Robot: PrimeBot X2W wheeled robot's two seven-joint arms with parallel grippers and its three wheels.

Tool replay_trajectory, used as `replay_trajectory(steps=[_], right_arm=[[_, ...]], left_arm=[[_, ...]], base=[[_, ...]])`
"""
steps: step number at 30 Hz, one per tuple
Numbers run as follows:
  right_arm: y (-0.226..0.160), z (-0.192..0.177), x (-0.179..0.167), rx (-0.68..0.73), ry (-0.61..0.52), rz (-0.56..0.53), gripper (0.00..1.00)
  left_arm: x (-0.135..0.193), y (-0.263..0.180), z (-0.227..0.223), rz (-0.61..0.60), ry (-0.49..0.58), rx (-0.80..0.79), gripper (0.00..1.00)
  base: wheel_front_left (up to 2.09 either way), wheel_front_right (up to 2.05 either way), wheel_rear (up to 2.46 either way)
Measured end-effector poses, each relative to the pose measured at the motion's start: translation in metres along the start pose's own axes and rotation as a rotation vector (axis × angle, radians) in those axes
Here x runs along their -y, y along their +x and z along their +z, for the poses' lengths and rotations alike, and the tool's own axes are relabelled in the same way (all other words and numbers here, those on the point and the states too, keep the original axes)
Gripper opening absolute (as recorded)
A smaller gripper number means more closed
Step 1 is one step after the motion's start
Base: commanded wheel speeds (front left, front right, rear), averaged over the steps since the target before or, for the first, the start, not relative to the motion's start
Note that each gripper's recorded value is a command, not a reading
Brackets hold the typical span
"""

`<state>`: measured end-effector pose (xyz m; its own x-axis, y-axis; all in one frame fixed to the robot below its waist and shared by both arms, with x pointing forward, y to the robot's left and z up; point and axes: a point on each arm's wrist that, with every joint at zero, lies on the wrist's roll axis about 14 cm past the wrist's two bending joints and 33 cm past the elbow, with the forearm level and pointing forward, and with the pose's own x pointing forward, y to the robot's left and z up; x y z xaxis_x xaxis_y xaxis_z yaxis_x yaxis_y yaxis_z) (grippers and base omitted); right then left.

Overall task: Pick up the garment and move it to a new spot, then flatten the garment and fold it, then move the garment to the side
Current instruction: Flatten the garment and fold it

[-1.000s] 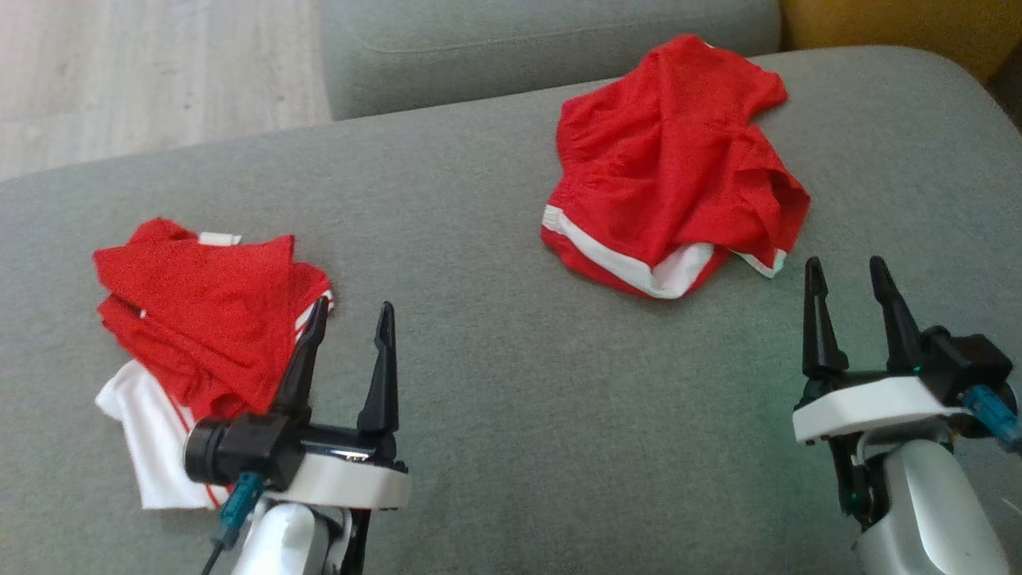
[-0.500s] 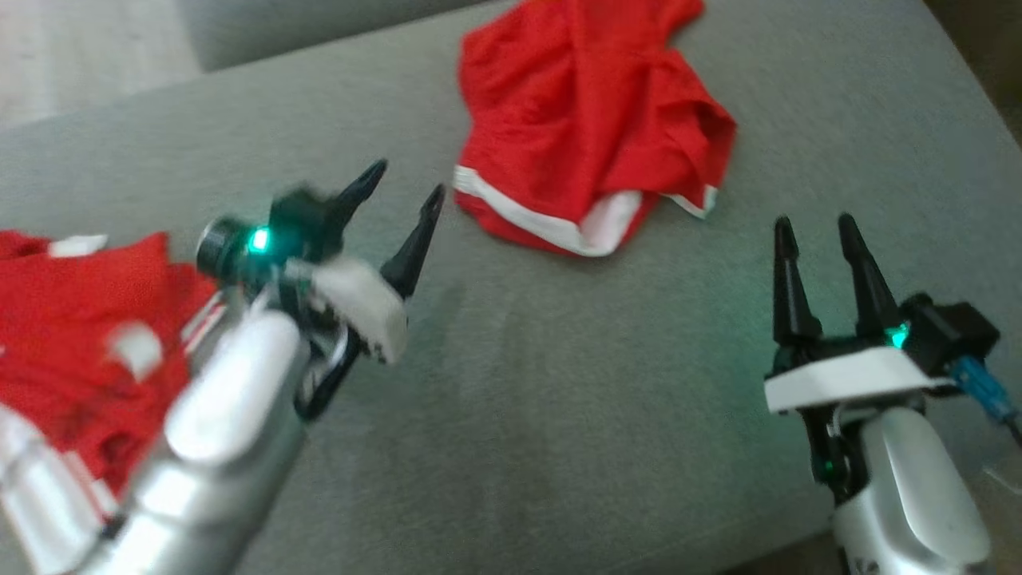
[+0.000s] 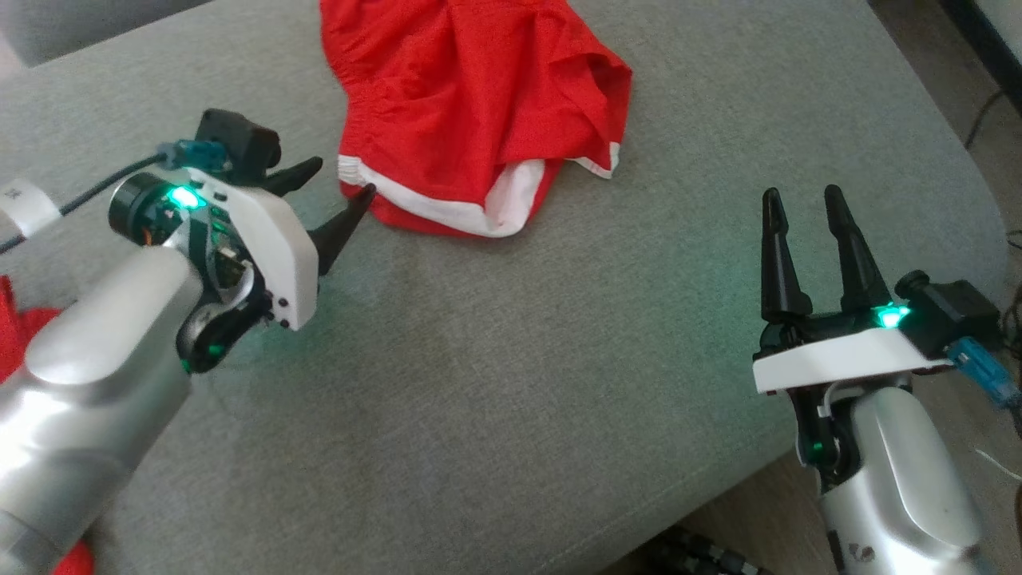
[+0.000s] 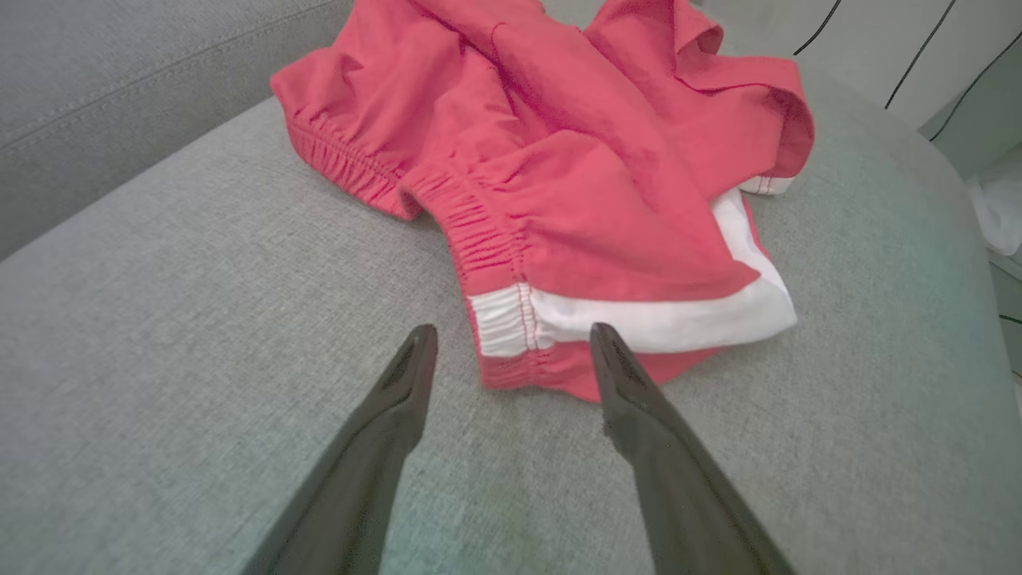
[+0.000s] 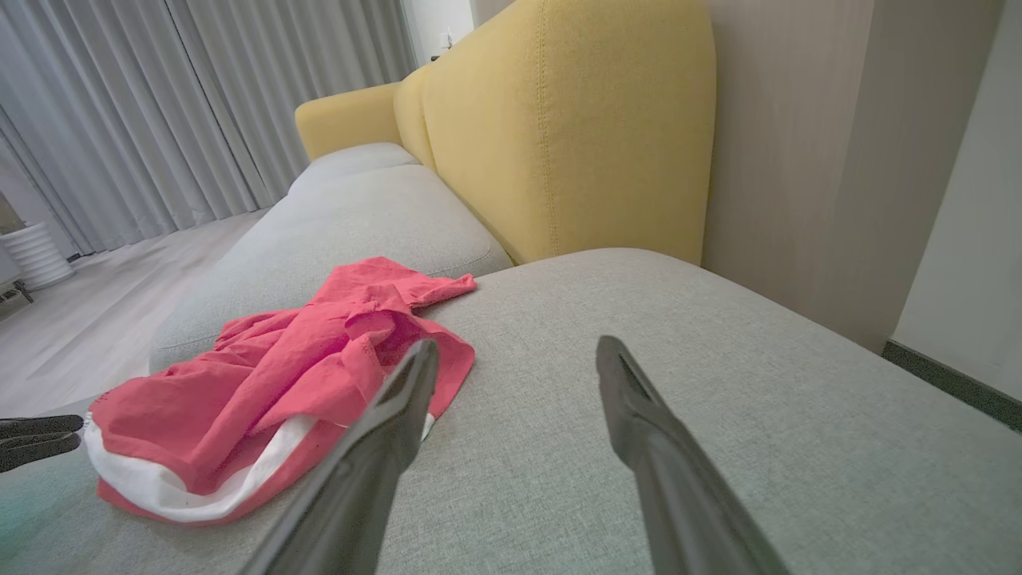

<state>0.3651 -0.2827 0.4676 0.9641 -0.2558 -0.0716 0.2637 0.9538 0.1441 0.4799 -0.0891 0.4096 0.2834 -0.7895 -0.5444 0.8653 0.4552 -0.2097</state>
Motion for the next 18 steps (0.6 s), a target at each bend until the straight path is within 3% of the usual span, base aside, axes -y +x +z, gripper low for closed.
replay_trajectory(steps=[14,15,16,17,18], right_arm=[[-0.002,0.000,0.008,-0.003,-0.009,-0.026,1.00],[-0.002,0.000,0.008,-0.003,-0.009,-0.026,1.00],[-0.002,0.000,0.008,-0.003,-0.008,-0.026,1.00],[-0.001,0.000,0.008,-0.003,-0.008,-0.025,1.00],[-0.001,-0.001,0.007,-0.004,-0.010,-0.022,1.00]], left_arm=[[-0.001,0.016,-0.007,-0.051,-0.037,-0.027,1.00],[0.001,0.016,-0.008,-0.057,-0.043,-0.033,0.49],[0.003,0.016,-0.010,-0.064,-0.053,-0.037,0.49],[0.005,0.016,-0.011,-0.069,-0.061,-0.032,0.09],[0.006,0.015,-0.011,-0.073,-0.065,-0.025,0.00]], base=[[0.00,0.00,0.00],[0.00,0.00,0.00],[0.00,0.00,0.00],[0.00,0.00,0.00],[0.00,0.00,0.00]])
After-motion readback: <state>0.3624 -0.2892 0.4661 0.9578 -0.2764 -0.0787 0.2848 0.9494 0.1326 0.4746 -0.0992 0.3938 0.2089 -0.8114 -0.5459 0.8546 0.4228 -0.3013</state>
